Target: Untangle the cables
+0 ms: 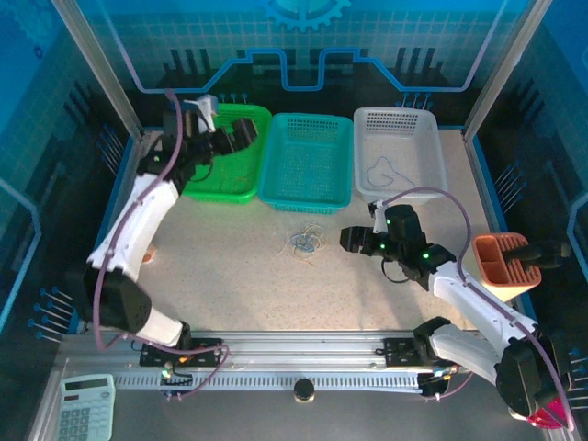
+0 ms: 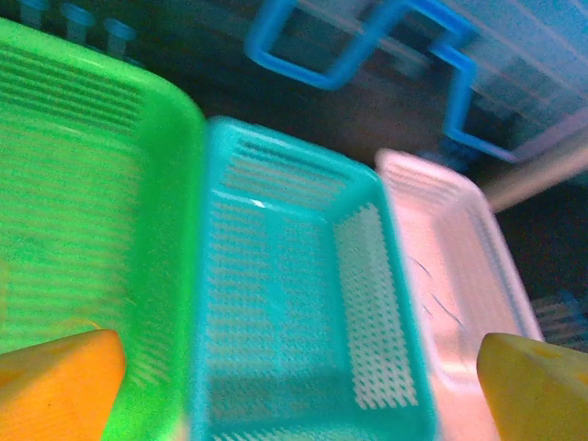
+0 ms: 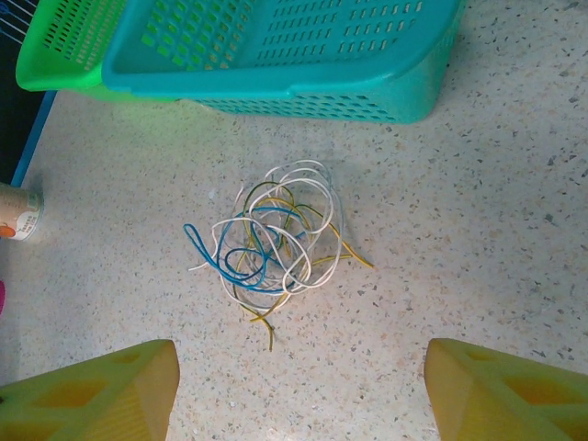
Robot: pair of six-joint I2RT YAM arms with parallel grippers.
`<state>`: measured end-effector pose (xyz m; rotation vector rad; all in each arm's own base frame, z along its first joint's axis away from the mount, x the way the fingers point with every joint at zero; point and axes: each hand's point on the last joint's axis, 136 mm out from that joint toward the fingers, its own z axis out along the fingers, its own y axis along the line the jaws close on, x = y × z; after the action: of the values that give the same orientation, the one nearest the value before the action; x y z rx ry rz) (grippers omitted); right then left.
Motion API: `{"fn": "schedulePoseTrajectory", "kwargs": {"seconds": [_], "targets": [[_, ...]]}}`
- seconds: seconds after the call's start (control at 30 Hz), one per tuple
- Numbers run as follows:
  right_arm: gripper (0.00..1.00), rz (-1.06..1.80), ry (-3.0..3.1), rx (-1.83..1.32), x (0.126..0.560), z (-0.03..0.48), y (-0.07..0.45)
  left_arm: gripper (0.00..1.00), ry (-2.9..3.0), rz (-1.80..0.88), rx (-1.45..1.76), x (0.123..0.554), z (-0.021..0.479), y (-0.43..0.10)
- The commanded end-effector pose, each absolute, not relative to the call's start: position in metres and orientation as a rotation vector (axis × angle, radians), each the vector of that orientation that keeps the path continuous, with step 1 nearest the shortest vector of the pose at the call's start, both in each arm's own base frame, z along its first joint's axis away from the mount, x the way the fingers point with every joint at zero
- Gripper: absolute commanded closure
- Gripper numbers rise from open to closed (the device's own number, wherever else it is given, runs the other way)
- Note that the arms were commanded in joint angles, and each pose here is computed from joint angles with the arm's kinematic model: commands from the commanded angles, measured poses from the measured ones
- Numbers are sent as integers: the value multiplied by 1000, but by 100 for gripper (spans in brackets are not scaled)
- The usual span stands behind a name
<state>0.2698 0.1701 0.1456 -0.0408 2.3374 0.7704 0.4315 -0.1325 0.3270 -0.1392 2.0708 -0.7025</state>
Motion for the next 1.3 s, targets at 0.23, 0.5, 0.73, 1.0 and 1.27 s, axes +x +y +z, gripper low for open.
{"fn": "schedulePoseTrajectory", "kwargs": {"seconds": [0.23, 0.5, 0.73, 1.0, 1.27], "targets": [[30, 765, 2356, -22, 280, 136, 170, 1, 2317, -587, 110, 337, 197, -226], [32, 736, 2413, -9, 277, 113, 168, 1, 2459, -377, 281, 335, 132, -265], [35, 744, 2452, -40, 274, 101, 171, 1, 2512, -259, 300, 340, 96, -269], [43, 772, 2499, -102, 279, 87, 184, 1, 2585, -86, 274, 333, 62, -240], [53, 779, 2514, -147, 287, 78, 198, 1, 2678, -51, 131, 313, 36, -200]]}}
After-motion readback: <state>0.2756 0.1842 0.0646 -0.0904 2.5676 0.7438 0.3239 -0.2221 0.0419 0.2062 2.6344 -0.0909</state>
